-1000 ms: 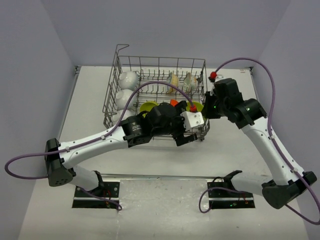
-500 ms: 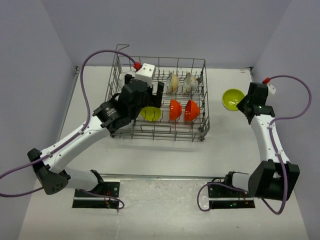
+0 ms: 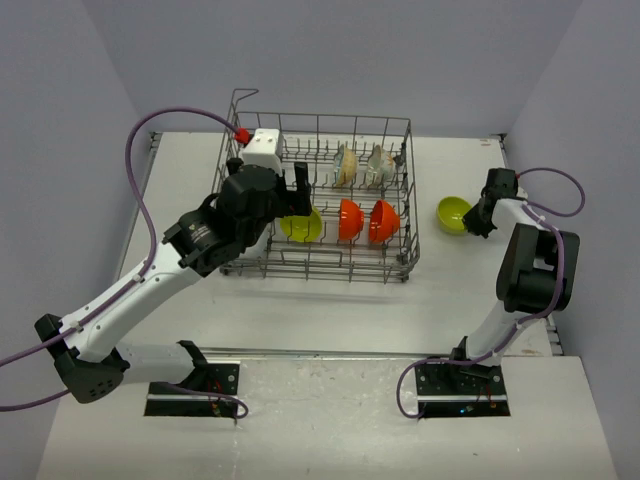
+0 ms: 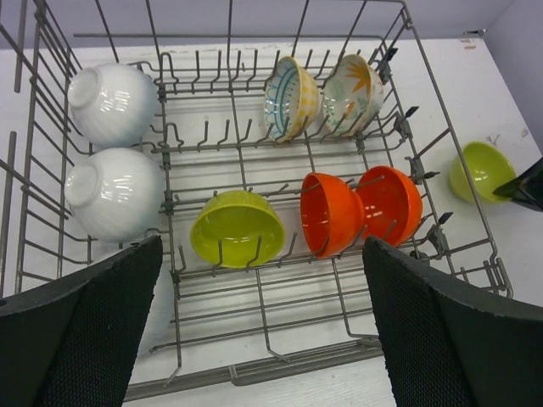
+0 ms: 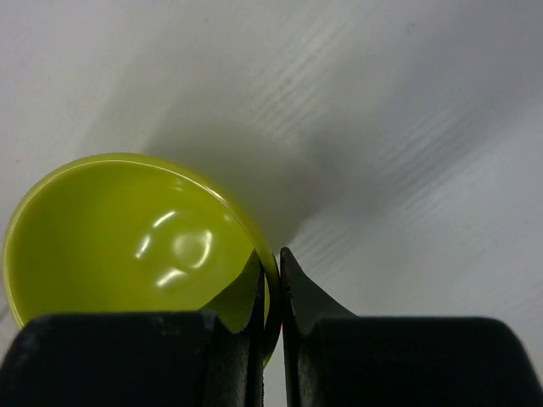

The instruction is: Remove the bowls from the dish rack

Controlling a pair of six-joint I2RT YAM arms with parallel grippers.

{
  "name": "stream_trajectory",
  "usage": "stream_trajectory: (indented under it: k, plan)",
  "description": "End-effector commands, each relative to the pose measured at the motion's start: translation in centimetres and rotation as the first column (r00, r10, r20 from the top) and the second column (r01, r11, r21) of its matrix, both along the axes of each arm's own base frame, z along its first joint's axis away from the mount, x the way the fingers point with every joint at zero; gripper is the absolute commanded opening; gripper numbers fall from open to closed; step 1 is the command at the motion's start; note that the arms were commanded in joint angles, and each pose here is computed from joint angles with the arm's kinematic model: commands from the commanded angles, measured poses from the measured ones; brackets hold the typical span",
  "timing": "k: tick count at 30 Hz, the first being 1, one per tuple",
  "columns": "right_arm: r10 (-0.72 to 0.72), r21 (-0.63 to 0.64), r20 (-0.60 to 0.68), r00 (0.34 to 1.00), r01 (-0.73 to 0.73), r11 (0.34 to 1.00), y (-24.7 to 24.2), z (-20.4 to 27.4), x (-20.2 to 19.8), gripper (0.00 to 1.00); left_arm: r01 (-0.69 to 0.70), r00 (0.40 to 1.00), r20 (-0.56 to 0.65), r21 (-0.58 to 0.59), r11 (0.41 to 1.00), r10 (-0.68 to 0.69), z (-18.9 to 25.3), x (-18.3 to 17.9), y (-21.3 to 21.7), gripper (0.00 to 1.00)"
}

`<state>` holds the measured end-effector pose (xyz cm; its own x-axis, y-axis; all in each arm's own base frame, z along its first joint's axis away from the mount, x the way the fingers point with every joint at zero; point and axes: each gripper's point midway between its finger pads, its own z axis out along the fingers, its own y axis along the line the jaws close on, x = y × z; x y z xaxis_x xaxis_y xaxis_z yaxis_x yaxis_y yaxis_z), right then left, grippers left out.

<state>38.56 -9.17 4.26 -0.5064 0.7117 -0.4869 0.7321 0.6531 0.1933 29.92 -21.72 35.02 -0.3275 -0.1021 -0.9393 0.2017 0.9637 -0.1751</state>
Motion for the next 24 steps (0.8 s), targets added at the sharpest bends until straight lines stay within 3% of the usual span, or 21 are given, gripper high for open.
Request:
stream_trajectory:
  k: [1,2,3,4,9,10,12,13,15,19,24]
  plan:
    - [0.024,0.008,0.044,0.999,-0.025,1.000,-0.1,0.6,2.8,0.00,-0.032,0.998,-0.051,-0.035,0.999,0.030,-1.2,0.3,-0.3,1.00]
    - [0.012,-0.011,0.049,0.999,-0.011,1.000,-0.4,0.9,2.5,0.00,-0.032,0.998,-0.061,-0.036,0.999,0.030,-1.5,0.4,-0.6,1.00]
    - [0.002,-0.016,0.063,0.998,-0.001,1.000,-0.6,1.1,2.5,0.22,-0.042,0.997,-0.070,-0.053,0.998,0.038,-1.7,0.5,-0.7,1.00]
    - [0.003,-0.015,0.064,0.998,-0.002,1.000,-0.5,1.0,2.3,0.32,-0.055,0.996,-0.073,-0.058,0.997,0.050,-2.1,0.6,-0.7,1.00]
    - [0.011,0.000,0.085,0.996,-0.011,1.000,0.0,2.0,2.0,0.53,-0.070,0.990,-0.130,-0.128,0.989,0.053,-3.9,2.0,-1.5,1.00]
    - [0.010,0.005,0.088,0.996,-0.011,1.000,0.2,2.1,1.6,0.65,-0.079,0.985,-0.162,-0.135,0.988,0.056,-4.9,2.6,-1.8,1.00]
    - [0.015,0.007,0.130,0.991,-0.016,1.000,0.6,3.7,1.2,0.78,-0.129,0.970,-0.228,-0.204,0.970,0.081,-6.0,3.5,-1.7,1.00]
    - [0.017,0.009,0.148,0.989,-0.019,1.000,0.8,4.3,1.1,0.90,-0.181,0.958,-0.262,-0.246,0.952,0.114,-6.6,3.9,-1.7,1.00]
    - [0.031,-0.004,0.216,0.976,-0.031,0.999,1.2,7.0,0.7,0.99,-0.246,0.946,-0.282,-0.293,0.924,0.162,-6.9,4.3,-1.6,1.00]
    - [0.058,0.006,0.315,0.947,-0.064,0.998,2.5,10.5,-0.7,0.99,-0.352,0.910,-0.360,-0.402,0.845,0.208,-9.1,4.5,-2.0,1.00]
    - [0.123,0.040,0.462,0.878,-0.159,0.986,5.3,14.2,-3.1,0.99,-0.550,0.820,-0.481,-0.514,0.658,0.310,-11.8,5.4,-2.1,1.00]
